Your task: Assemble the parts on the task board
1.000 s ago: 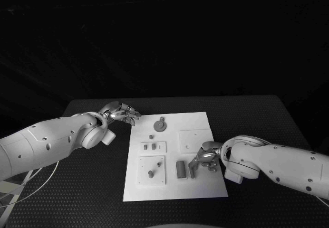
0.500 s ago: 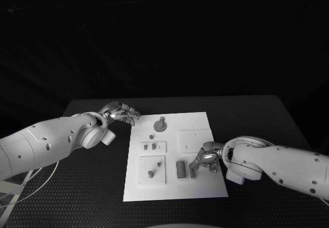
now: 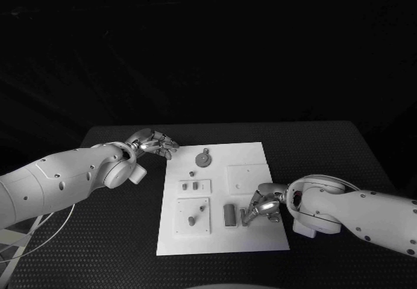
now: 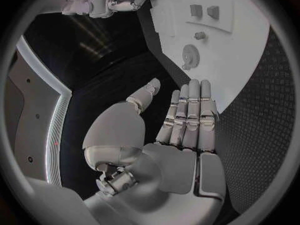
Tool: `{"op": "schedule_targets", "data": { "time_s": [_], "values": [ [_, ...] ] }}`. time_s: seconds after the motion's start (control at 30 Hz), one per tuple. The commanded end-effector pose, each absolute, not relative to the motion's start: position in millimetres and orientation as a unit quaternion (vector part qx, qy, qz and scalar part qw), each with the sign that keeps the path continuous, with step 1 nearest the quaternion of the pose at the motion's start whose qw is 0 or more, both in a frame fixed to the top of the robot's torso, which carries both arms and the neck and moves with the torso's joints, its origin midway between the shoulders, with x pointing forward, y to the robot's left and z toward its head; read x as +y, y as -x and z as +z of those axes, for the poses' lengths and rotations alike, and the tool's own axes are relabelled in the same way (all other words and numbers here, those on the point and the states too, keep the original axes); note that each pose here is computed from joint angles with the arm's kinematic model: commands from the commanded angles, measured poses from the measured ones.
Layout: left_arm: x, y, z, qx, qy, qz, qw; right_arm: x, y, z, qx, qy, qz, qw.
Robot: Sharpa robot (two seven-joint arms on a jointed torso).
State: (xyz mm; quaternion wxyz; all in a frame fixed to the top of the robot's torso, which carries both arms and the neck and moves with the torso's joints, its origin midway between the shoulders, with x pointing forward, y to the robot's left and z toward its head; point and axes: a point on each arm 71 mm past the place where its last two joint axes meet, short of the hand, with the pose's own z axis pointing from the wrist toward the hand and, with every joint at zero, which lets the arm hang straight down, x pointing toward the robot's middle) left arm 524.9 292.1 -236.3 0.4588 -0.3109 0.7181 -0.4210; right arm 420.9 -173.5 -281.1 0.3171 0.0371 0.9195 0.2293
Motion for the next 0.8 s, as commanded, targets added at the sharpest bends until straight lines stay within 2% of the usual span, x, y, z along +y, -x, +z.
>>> {"op": "schedule_targets", "data": {
  "time_s": [0.03,0.8],
  "values": [
    [290.5,-524.6,-235.6,0.718,0.309,-0.428,0.454,-173.7,-417.6,-283.4,0.928,0.008,0.213,0.305],
    [290.1,-524.6,-235.7,0.718,0.308,-0.428,0.453,-168.4,-417.7,-288.2,0.929,0.006,0.203,0.308]
  ]
}}
